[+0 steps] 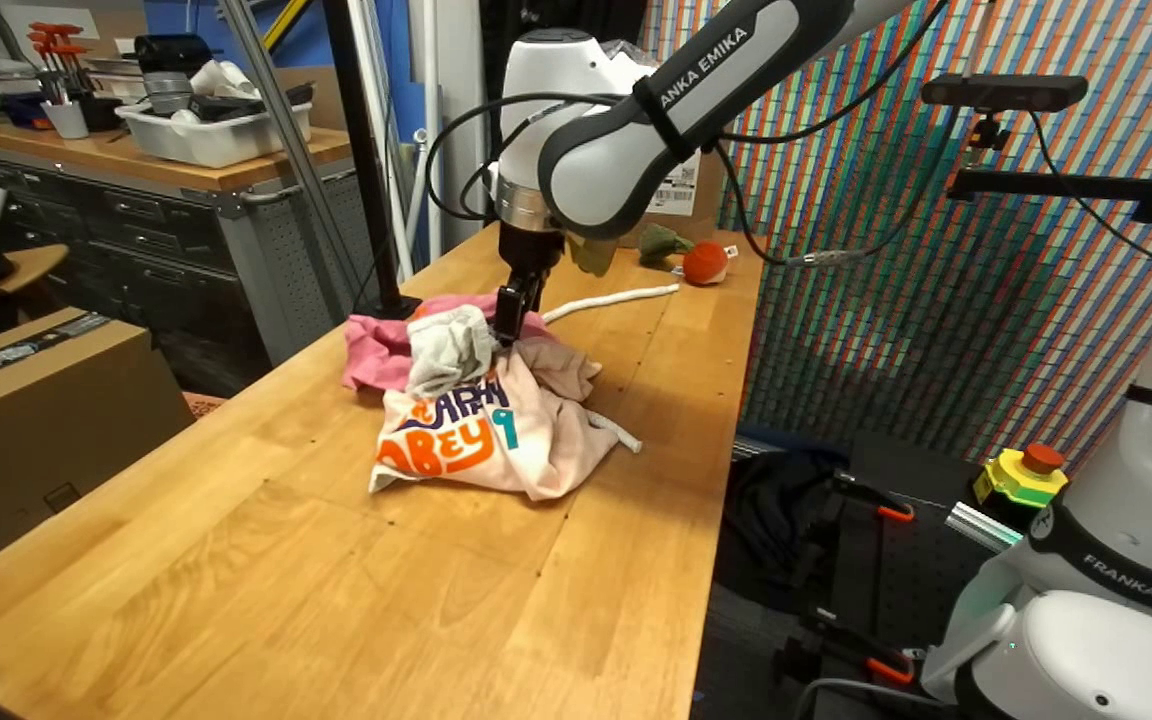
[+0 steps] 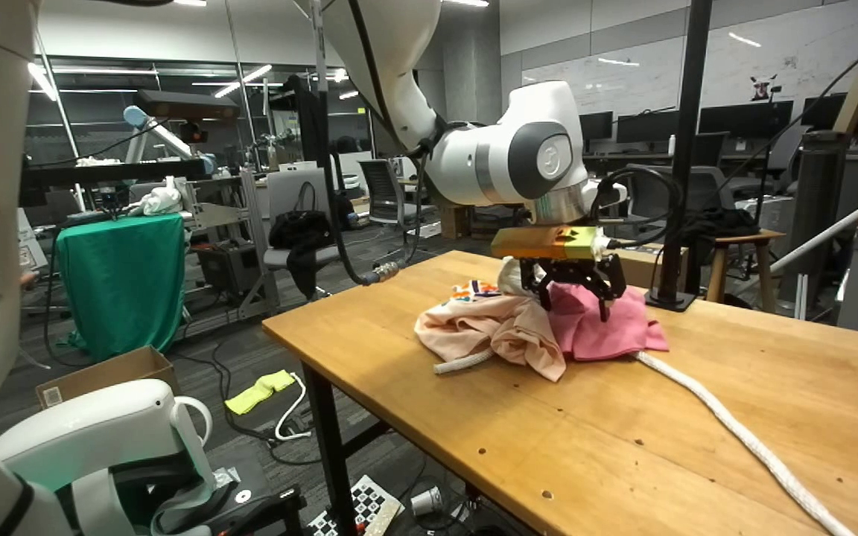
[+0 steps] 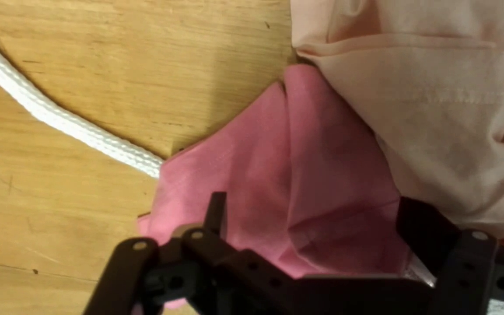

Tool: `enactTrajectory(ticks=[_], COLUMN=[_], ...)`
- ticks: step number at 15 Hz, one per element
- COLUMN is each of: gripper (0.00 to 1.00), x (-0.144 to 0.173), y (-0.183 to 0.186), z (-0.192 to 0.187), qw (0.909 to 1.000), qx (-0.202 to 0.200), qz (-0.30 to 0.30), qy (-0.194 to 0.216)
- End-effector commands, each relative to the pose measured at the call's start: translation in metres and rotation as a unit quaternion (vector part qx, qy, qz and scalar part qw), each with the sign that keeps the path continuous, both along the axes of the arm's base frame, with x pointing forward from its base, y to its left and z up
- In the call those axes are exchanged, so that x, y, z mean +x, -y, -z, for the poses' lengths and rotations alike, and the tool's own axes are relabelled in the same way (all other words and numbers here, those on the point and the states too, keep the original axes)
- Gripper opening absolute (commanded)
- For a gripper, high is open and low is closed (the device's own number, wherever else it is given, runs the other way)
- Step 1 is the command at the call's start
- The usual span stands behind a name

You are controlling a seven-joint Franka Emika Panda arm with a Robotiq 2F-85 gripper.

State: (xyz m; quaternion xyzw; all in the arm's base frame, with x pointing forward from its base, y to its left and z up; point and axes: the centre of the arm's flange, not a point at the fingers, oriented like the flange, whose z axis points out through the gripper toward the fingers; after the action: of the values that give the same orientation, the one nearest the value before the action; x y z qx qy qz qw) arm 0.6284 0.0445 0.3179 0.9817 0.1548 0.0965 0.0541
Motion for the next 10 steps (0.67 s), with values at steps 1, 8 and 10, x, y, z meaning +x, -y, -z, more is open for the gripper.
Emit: enactTrajectory(ticks=[1,8,10], gripper=[1.00,1.00,1.00], x=[0.016,0.040,0.044], y=[0.008,0.024,0.029], z=[0.002,0.010,0.011], qw=[1.0000,0.9999,0.9999], qx=[-0.009,-0.001,-0.001], qz=[-0.001,0.012,0.015], qy=[-0.003,-0.005,-0.008])
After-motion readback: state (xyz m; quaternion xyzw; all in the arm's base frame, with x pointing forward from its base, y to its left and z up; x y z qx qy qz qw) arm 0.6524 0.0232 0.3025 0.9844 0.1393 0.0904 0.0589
